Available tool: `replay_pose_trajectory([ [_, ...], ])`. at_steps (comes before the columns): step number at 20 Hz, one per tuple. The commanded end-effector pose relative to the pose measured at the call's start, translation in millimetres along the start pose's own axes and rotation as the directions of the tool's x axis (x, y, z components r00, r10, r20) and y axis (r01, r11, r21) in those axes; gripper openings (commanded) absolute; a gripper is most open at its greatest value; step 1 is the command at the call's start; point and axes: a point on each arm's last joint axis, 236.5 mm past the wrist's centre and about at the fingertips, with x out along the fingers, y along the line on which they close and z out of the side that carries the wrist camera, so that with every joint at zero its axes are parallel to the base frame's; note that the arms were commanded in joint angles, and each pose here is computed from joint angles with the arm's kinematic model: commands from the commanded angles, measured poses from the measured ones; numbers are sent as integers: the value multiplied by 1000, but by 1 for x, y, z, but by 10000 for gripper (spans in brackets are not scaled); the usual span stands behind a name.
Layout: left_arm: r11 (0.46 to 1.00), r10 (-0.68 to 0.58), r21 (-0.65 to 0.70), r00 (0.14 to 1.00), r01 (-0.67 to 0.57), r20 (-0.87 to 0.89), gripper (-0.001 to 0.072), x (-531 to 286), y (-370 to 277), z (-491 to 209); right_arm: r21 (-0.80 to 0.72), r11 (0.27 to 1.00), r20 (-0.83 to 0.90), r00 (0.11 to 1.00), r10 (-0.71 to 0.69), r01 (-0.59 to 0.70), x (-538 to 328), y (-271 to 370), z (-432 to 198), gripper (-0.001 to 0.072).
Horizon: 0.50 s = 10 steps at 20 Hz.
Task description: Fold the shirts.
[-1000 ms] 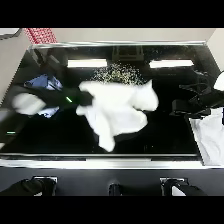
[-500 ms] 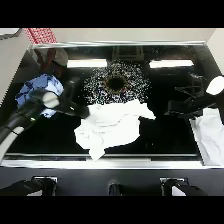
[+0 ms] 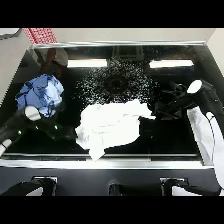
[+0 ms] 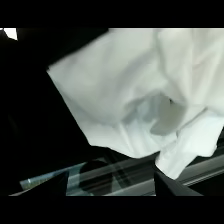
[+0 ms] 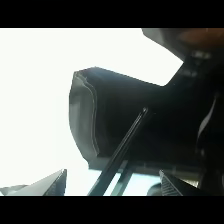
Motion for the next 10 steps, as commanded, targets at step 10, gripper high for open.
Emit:
replay_pose_trajectory([
  [10, 976, -200, -95, 978, 194, -53, 588, 111, -73, -58, -17, 999, -108, 994, 26, -28, 26, -3, -10, 684],
])
